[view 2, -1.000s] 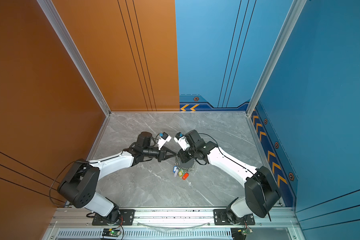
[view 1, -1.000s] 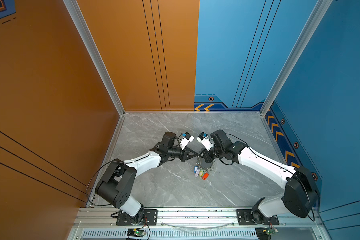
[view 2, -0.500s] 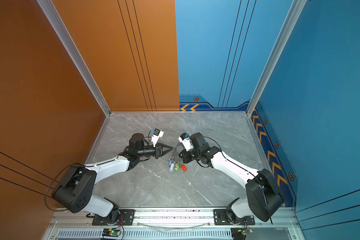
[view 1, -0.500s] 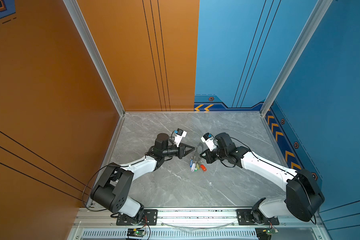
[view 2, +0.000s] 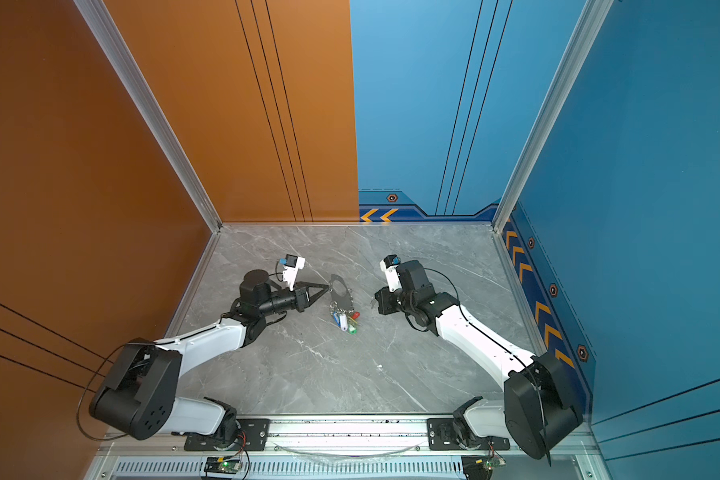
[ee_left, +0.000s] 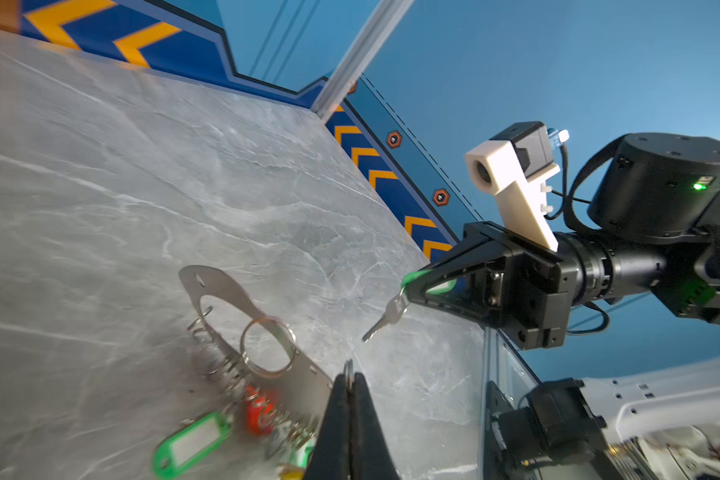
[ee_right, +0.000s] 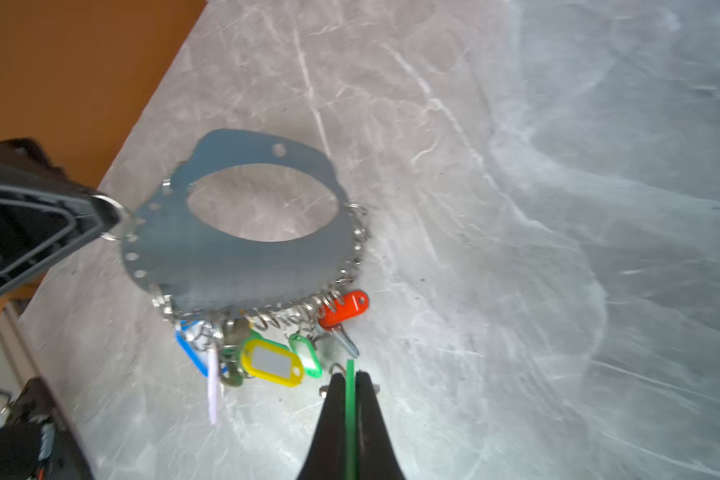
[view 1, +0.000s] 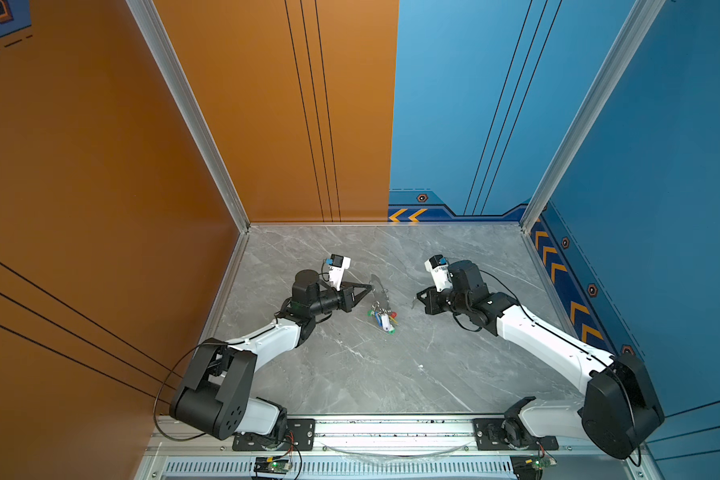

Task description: Remove the keys from the keyring

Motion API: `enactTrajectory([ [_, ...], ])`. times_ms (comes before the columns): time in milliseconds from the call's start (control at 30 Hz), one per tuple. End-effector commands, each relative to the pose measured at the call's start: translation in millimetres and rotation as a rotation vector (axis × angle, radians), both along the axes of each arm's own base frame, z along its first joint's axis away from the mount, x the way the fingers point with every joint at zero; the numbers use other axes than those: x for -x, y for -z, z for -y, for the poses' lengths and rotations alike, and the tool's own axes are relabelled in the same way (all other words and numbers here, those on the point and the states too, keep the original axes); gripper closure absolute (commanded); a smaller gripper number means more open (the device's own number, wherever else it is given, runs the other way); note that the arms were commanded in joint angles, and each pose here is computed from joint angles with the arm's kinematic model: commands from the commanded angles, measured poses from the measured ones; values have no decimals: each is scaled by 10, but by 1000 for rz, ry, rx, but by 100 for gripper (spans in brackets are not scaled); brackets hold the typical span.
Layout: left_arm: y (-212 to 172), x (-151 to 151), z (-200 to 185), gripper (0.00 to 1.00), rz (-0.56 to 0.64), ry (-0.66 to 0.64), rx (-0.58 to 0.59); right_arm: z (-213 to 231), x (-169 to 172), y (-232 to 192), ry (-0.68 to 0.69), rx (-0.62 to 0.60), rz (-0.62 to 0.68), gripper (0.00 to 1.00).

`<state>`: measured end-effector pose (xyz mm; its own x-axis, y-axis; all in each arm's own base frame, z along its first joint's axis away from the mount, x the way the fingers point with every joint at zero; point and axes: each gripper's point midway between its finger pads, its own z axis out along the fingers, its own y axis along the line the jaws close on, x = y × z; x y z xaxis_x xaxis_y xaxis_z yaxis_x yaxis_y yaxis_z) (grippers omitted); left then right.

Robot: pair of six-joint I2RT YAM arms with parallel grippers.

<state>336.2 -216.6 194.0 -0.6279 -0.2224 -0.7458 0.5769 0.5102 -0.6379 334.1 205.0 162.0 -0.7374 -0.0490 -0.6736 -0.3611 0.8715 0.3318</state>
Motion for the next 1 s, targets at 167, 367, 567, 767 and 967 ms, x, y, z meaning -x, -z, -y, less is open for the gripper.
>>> enactTrajectory([
  [167, -174, 58, -592, 100, 21, -230, -243, 578, -230, 411, 242, 185, -149, 96],
  [367, -180, 183, -731, 100, 4, -260, -332, 535, -261, 838, 203, 242, -317, 95],
  [567, -64, 58, -750, 100, -31, -275, -361, 522, -560, 1088, 210, 301, -346, 92],
  [767, 51, -131, -715, 100, -46, -276, -375, 542, -714, 1146, 223, 322, -334, 93],
  [967, 321, -407, -700, 100, -103, -276, -407, 683, -661, 1155, 246, 349, -335, 90],
])
